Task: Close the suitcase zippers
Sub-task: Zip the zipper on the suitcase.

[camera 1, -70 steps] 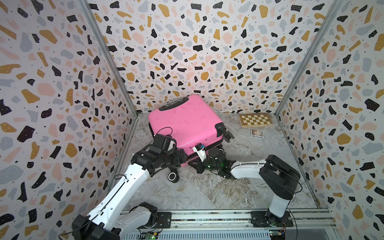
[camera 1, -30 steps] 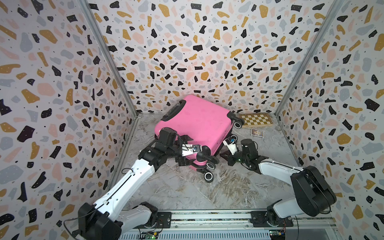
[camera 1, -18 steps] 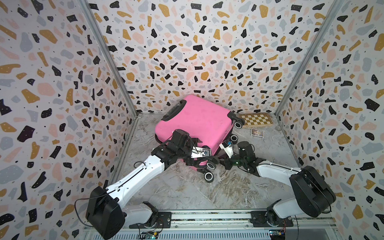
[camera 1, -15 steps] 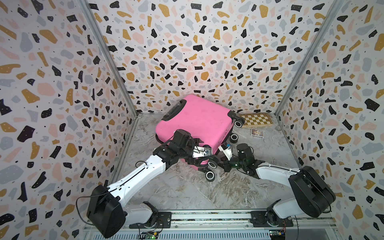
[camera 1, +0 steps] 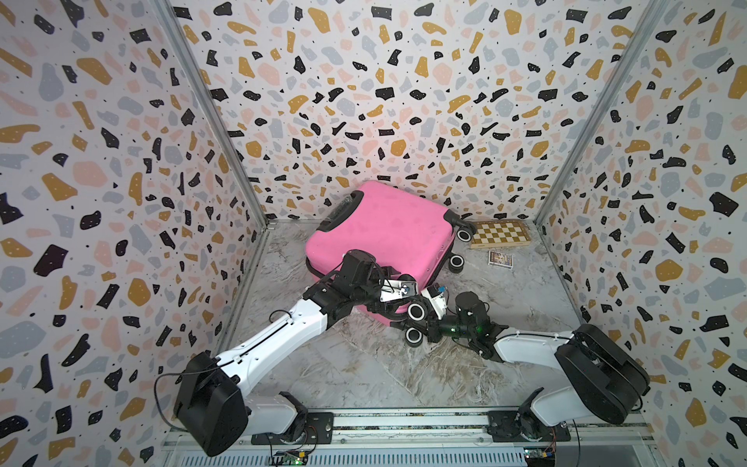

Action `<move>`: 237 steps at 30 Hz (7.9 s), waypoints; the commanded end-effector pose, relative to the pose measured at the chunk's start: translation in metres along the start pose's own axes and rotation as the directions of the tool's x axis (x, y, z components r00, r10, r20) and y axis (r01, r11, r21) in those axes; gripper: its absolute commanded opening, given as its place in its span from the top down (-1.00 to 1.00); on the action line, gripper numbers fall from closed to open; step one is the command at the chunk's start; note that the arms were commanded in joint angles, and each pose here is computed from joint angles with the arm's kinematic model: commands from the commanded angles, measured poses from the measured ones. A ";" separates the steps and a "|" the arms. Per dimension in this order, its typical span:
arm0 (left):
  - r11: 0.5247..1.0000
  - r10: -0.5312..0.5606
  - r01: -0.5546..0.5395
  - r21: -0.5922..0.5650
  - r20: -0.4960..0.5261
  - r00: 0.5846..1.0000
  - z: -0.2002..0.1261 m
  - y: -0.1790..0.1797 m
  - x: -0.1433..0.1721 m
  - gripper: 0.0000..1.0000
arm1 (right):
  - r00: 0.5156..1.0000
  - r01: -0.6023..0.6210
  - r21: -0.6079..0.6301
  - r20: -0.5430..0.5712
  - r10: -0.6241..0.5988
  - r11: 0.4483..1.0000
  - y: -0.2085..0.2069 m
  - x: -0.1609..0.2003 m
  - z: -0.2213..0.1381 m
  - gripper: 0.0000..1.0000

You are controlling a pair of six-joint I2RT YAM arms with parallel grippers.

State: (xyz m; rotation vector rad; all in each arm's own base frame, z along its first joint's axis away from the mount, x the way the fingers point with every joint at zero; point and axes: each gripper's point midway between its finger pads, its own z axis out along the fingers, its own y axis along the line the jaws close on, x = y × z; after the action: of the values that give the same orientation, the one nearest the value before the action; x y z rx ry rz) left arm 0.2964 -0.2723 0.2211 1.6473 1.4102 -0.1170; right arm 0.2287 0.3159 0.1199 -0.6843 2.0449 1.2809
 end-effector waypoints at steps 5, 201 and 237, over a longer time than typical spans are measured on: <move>0.957 -0.210 0.208 -0.202 0.012 0.978 -0.029 0.057 -0.012 -0.93 | 0.995 0.096 -0.165 -0.010 -0.099 0.982 0.048 0.003 -0.002 1.00; -0.422 -0.907 0.800 -0.427 0.196 -0.373 -0.124 0.103 0.284 0.53 | 0.976 0.203 0.362 -0.151 -0.158 0.910 -0.079 -0.021 -0.027 1.00; -0.813 -0.437 0.577 -0.080 0.738 -0.514 -0.197 0.070 0.216 1.00 | 0.842 0.476 -0.159 -0.202 -0.501 0.865 0.097 0.024 0.048 1.00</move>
State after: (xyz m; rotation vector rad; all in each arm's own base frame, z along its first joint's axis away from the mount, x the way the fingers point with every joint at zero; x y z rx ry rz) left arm 0.3113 0.0309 0.1914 -1.0497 2.1394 -0.3696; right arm 0.2177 0.3558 0.1152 -1.1413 1.9722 0.7943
